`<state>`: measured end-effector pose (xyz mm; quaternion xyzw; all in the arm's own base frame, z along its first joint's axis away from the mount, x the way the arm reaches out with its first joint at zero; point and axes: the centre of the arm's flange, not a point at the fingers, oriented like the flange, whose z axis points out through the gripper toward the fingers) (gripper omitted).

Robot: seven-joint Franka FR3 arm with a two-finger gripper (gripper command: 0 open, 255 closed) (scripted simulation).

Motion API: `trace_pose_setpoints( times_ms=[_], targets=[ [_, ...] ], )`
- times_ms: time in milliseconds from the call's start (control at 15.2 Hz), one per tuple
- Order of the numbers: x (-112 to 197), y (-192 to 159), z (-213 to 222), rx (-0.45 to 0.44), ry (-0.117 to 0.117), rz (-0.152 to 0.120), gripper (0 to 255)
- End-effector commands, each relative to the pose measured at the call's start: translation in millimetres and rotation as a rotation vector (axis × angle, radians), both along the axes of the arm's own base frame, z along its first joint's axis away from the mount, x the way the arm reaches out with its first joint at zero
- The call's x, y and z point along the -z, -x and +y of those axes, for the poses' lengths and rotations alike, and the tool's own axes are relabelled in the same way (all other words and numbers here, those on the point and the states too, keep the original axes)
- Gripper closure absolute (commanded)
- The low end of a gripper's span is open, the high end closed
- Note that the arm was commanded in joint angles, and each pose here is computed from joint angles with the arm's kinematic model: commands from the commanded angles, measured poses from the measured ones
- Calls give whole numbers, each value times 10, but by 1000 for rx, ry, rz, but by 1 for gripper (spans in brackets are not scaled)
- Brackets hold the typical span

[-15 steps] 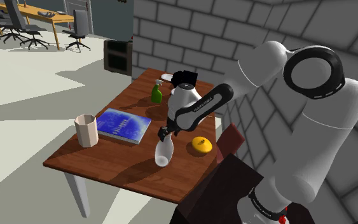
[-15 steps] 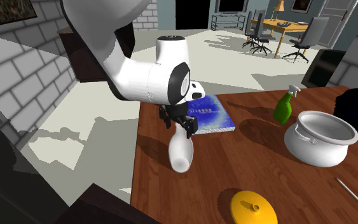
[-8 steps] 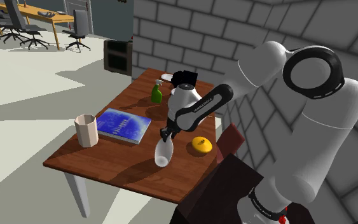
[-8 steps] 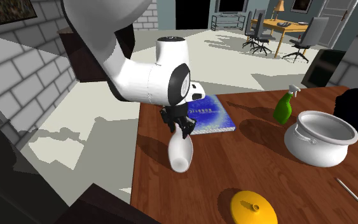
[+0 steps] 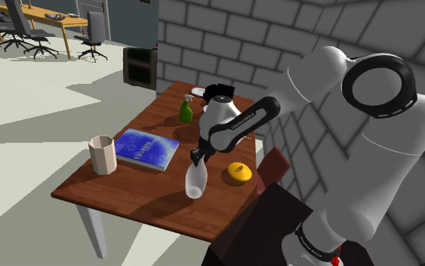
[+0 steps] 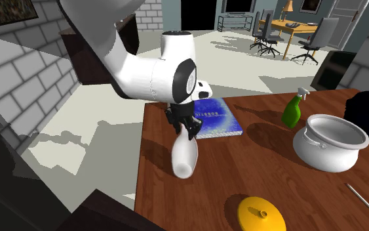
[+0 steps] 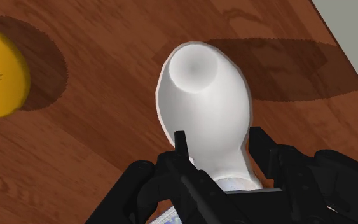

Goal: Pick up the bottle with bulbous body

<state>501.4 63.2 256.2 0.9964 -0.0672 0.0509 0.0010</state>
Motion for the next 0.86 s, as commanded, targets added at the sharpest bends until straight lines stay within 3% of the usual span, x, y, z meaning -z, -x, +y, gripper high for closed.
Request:
trace_pose_setpoints(
  times_ms=[0,792],
  targets=[
    [-105,5,2,0,0,0,255],
    [-641,6,2,0,0,0,255]
  ],
)
